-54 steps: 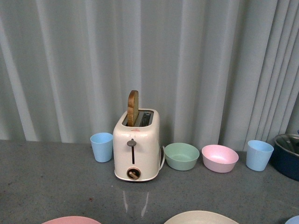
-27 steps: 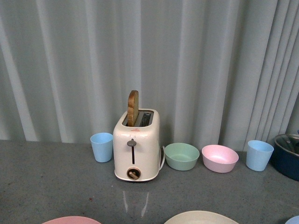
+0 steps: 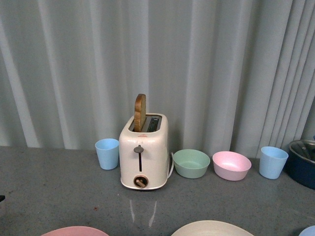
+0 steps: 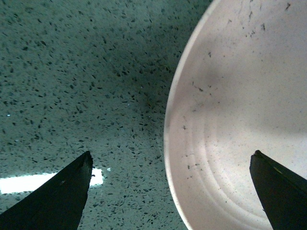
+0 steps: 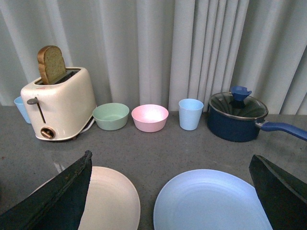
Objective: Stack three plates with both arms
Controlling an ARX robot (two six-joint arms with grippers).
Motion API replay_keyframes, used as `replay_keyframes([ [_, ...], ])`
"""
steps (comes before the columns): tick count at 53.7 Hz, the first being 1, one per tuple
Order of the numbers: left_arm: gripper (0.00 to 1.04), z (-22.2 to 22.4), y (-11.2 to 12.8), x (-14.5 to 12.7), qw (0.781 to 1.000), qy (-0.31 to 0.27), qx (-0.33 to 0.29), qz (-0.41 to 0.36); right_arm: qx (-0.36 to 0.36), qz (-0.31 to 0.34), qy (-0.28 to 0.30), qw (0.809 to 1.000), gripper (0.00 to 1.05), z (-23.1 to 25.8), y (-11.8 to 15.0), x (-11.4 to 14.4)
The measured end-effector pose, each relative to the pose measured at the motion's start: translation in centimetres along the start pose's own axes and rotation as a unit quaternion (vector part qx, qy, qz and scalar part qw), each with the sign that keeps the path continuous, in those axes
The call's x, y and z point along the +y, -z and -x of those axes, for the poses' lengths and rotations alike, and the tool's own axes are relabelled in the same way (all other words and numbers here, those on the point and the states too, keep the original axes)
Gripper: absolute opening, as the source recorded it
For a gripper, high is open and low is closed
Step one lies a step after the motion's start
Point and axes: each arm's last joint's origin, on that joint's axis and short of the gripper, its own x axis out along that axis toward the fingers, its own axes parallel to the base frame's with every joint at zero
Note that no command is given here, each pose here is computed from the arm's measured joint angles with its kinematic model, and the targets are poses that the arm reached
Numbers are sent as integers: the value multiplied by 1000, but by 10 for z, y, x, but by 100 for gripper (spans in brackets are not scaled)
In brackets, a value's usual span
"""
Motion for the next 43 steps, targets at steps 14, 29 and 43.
replay_keyframes([
  [14,98,-10,8,-4,1000,-1,8,-4,0,0,0,1000,97,0,0,0],
  [29,65,-12,11,-5,1000,-8,11,-5,0,0,0,1000,97,0,0,0],
  [43,18,-12,11,-4,1000,-10,12,-7,0,0,0,1000,97,0,0,0],
])
